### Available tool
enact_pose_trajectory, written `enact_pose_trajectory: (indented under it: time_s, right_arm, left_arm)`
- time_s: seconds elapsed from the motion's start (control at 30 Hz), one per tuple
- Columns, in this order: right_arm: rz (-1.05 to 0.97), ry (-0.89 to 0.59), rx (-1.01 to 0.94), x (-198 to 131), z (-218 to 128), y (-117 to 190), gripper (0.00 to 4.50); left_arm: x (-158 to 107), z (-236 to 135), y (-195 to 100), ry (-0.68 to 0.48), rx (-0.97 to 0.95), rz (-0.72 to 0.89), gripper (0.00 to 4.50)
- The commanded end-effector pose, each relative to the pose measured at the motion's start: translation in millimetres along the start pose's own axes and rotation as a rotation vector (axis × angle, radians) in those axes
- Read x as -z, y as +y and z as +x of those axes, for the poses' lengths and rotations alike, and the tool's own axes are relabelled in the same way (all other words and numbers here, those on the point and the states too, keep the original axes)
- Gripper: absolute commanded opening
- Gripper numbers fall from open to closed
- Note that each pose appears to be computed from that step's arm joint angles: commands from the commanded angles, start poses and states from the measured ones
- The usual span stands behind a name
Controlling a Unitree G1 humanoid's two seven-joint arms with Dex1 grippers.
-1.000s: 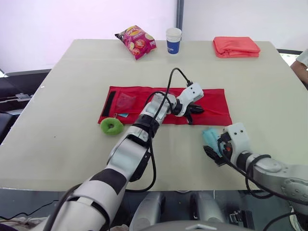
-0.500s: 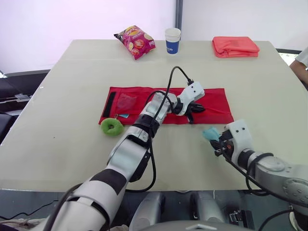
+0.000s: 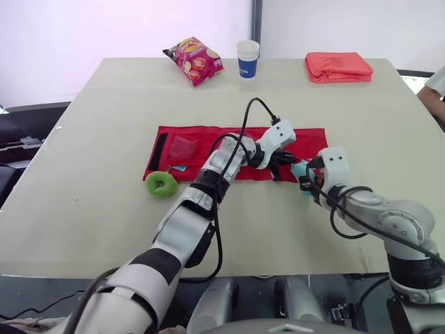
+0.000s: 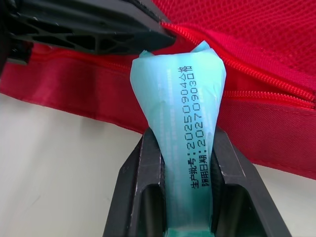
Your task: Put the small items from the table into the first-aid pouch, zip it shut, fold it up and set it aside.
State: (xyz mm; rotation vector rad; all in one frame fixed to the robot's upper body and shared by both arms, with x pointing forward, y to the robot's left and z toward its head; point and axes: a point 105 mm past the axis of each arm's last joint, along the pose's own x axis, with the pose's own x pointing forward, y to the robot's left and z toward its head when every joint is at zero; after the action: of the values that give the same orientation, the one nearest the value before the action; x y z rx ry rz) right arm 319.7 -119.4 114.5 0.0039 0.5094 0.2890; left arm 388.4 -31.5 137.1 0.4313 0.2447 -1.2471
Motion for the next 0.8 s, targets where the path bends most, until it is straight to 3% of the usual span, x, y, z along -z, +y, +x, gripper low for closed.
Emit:
enact_pose_trajectory:
  time_s: [0.03, 0.33, 0.43, 0.53, 0.8]
  right_arm:
    - [0.009, 0.039, 0.051, 1.9, 17.3, -5.2, 0.76]
    - [0.059, -0.025, 0.085, -20.9, 52.5, -2.2, 0.76]
    - [-0.001, -0.050, 0.018, -20.3, 49.7, 7.1, 1.75]
    - [-0.055, -0.083, -0.067, -24.4, 26.6, 11.5, 3.19]
    - [-0.154, -0.084, -0.199, -16.3, -29.8, 15.3, 3.19]
  left_arm:
    - [-18.6, 1.6, -13.1, -0.064, 0.058, 0.056, 0.00]
    - [-12.6, -1.4, -24.7, -0.061, 0.102, 0.062, 0.00]
    - [-11.4, -2.1, -22.6, -0.057, 0.088, 0.058, 0.00]
    - [-10.0, -4.4, -14.8, -0.045, 0.059, 0.059, 0.00]
    - [-11.4, -7.3, -3.3, -0.037, 0.027, 0.067, 0.00]
